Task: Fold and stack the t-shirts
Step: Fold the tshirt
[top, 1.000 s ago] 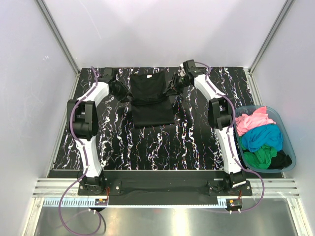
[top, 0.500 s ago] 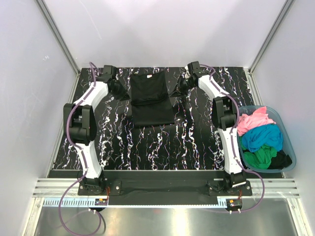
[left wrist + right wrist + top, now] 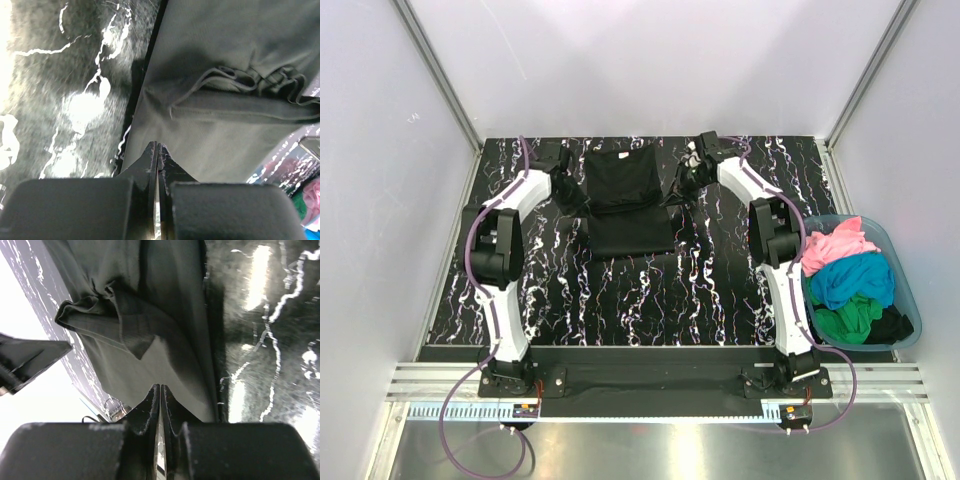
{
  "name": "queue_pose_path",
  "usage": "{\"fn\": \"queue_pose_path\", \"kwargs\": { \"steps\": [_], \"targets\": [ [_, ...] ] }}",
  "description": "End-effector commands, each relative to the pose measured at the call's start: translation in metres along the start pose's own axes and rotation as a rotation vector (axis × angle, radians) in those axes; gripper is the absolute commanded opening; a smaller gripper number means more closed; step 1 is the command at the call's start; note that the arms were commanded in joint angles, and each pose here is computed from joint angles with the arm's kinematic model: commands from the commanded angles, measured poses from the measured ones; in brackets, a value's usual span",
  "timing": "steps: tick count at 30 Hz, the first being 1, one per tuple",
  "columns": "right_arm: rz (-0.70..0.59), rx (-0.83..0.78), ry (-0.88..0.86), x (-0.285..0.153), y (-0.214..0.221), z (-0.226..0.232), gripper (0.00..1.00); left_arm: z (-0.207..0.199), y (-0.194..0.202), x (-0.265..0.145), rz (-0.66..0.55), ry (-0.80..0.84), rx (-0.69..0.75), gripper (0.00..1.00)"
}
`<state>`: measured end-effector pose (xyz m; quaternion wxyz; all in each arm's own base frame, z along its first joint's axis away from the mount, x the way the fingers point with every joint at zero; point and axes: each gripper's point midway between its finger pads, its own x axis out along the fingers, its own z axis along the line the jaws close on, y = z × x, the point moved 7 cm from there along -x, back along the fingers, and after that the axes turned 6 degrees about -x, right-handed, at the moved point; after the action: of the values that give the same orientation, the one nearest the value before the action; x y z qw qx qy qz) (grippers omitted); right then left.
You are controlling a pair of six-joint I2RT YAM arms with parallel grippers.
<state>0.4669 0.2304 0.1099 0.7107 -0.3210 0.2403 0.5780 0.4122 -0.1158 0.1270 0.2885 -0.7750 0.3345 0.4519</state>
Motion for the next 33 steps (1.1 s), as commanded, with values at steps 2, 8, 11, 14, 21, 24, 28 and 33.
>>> {"fn": "queue_pose_path", "kwargs": {
  "steps": [2,8,11,14,21,24,28,33],
  "targets": [
    [-0.06,-0.059,-0.039,-0.001,-0.009,0.018,0.09,-0.012,-0.006,0.009,-0.02,0.039,0.018,0.0],
    [-0.059,-0.023,-0.045,0.01,-0.012,0.014,0.09,-0.021,-0.015,0.022,-0.036,0.065,0.0,0.02],
    [-0.064,-0.018,-0.044,0.013,-0.016,0.012,0.09,-0.031,-0.023,0.022,-0.049,0.084,0.001,0.02],
    [-0.072,-0.018,-0.043,0.016,-0.02,0.013,0.1,-0.036,-0.031,0.024,-0.073,0.087,0.0,0.03],
    [-0.118,-0.011,-0.042,0.015,-0.037,0.014,0.1,-0.046,-0.049,0.026,-0.122,0.077,-0.003,0.03],
    [-0.141,0.008,-0.045,0.014,-0.043,0.01,0.1,-0.056,-0.06,0.012,-0.172,0.121,-0.009,0.04],
    [-0.158,0.019,-0.027,0.012,-0.047,0.006,0.1,-0.068,-0.069,-0.01,-0.212,0.166,0.001,0.06],
    [-0.148,0.024,-0.022,0.012,-0.044,0.003,0.1,-0.06,-0.057,-0.026,-0.189,0.143,0.048,0.08]
  ]
}}
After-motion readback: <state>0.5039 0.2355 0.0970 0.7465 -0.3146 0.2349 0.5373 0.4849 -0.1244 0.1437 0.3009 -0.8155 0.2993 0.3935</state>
